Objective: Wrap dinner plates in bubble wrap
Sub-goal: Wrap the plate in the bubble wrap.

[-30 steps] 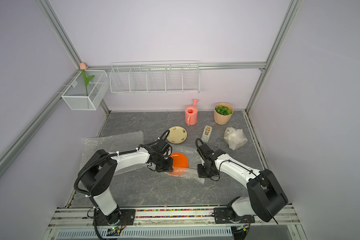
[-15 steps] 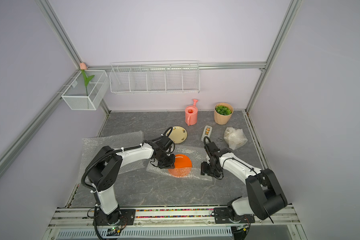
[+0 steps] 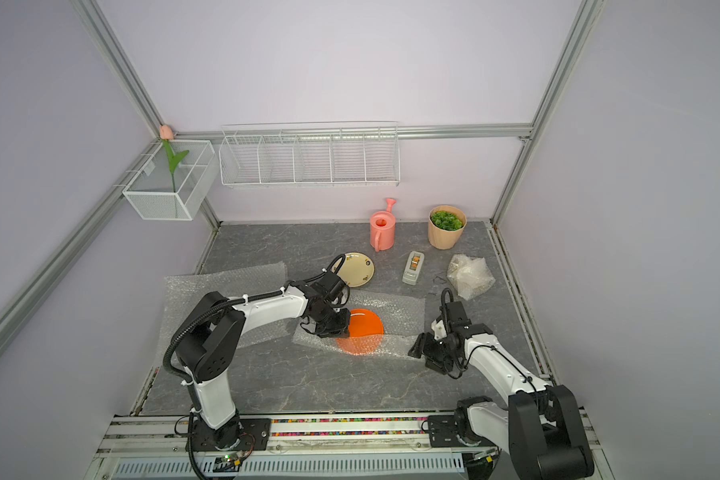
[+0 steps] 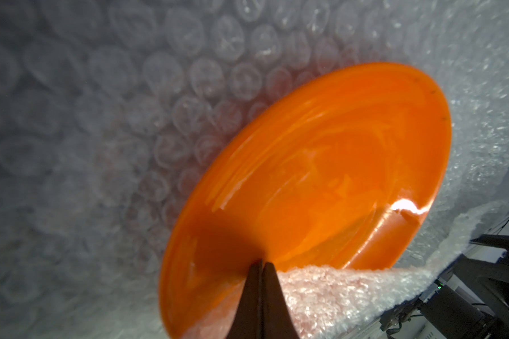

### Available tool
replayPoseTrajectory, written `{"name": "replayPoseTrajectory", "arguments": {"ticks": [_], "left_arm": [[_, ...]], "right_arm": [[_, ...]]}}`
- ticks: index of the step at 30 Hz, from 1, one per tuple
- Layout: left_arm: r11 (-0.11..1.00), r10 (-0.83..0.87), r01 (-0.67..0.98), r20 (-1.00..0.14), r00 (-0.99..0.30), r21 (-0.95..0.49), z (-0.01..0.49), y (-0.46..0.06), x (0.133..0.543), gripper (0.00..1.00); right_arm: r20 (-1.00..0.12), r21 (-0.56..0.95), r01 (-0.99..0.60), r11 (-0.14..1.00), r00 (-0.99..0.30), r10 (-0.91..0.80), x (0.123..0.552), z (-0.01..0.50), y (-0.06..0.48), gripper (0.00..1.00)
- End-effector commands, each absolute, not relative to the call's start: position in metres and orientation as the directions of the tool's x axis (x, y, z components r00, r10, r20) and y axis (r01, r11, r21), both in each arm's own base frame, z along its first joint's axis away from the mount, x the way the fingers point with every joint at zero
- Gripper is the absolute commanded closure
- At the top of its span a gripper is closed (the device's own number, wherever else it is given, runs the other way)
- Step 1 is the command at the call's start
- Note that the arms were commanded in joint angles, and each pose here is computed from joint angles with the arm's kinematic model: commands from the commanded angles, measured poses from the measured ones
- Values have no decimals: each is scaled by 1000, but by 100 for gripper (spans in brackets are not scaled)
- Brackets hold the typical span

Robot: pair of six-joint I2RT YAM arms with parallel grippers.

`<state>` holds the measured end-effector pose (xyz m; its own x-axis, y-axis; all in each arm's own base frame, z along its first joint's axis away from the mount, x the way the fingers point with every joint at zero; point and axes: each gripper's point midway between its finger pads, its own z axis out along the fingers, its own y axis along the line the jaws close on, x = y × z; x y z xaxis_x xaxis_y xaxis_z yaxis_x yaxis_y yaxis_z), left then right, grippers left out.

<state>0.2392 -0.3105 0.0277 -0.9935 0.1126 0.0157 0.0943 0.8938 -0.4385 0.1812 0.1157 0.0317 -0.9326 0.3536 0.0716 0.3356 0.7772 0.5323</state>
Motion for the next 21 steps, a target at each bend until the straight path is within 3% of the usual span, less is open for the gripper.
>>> {"name": "replayPoseTrajectory", "arguments": {"ticks": [1,4,9,14,21], "left_arm": [[907,107,82,38,-994,-413,21,-303,236,96],[905,108,82,41,-993,-418,20,-304,234,97],[899,119,87,47,-992,-430,19,-311,231,97],[898,126,91,54,-991,-430,18,-314,228,98],[897,127,90,56,-990,-433,18,-316,226,98]], "right_arm": [[125,628,368,685,-917,379,186,36,127,51],[92,590,366,720,-916,391,186,37,117,61],[49,616,302,727,-936,347,190,58,121,93],[-17,640,213,738,-957,291,201,93,138,93],[-119,646,38,763,-982,150,211,132,202,93]]}}
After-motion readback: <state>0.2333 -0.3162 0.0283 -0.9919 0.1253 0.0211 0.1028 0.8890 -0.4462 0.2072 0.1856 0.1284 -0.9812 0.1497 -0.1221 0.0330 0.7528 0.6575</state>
